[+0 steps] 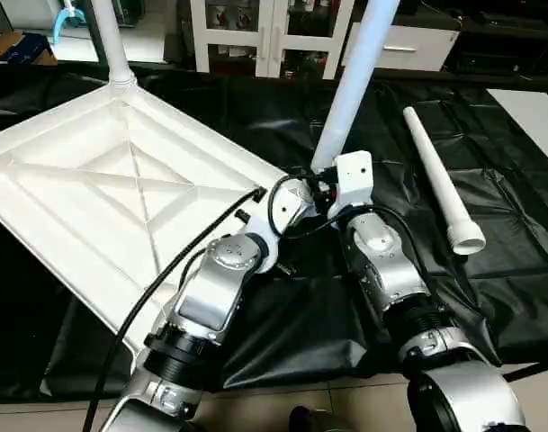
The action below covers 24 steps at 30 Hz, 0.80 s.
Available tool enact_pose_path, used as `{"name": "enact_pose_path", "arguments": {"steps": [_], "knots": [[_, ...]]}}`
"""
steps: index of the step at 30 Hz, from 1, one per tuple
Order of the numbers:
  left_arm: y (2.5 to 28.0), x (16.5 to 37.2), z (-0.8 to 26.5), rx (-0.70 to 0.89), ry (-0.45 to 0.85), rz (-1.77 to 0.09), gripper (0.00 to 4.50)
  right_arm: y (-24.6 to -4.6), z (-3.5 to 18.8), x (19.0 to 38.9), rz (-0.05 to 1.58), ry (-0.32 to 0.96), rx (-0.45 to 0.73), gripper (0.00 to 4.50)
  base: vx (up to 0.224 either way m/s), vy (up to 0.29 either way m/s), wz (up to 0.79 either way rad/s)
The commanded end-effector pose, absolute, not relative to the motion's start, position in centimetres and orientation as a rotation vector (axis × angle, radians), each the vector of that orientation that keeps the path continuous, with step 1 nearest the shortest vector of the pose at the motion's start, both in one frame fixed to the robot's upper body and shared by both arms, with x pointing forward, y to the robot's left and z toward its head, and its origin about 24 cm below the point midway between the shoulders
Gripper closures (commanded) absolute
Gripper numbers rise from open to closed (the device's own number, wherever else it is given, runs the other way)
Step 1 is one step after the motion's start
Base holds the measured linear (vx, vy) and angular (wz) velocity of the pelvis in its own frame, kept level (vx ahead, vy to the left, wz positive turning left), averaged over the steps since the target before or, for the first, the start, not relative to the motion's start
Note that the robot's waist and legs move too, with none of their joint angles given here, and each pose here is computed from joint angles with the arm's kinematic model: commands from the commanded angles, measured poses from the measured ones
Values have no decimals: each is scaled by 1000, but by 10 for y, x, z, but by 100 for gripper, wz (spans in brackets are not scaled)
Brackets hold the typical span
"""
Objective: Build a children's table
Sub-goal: Insert table leg to table base
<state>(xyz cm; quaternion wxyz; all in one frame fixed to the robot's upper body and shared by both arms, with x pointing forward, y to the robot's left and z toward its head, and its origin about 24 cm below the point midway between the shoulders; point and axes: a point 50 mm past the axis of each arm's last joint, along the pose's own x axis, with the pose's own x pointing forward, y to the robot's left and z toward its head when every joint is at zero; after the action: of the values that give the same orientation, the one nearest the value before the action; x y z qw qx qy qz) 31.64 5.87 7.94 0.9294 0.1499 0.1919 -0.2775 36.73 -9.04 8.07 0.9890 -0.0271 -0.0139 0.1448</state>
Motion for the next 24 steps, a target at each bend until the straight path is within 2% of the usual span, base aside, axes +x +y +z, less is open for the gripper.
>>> {"name": "enact_pose_path", "arguments": {"steps": [1,4,5,8,12,17,18,22,23,24], "knots": [[60,319,96,307,294,-557,450,-101,80,366,263,-28,-65,181,0,0,0],[62,319,95,312,293,-560,450,-102,86,363,283,-68,-33,181,0,0,0],[63,319,95,314,294,-559,450,-103,87,361,292,-73,-21,161,0,0,0],[68,321,93,323,296,-551,450,-103,90,353,327,-92,-29,150,0,0,0],[72,322,93,333,296,-541,450,-108,94,342,331,-111,-38,109,0,0,0],[73,320,92,360,267,-608,450,-124,100,325,332,-121,-41,109,0,0,0],[70,314,90,388,239,-719,450,-132,99,319,355,-103,-29,109,0,0,0],[67,299,85,431,200,-912,450,-144,96,310,440,-40,22,109,0,0,0],[68,280,78,460,180,-1096,450,-157,92,297,621,57,76,109,0,0,0],[68,278,77,464,181,-1117,450,-160,92,295,649,67,68,109,0,0,0]]}}
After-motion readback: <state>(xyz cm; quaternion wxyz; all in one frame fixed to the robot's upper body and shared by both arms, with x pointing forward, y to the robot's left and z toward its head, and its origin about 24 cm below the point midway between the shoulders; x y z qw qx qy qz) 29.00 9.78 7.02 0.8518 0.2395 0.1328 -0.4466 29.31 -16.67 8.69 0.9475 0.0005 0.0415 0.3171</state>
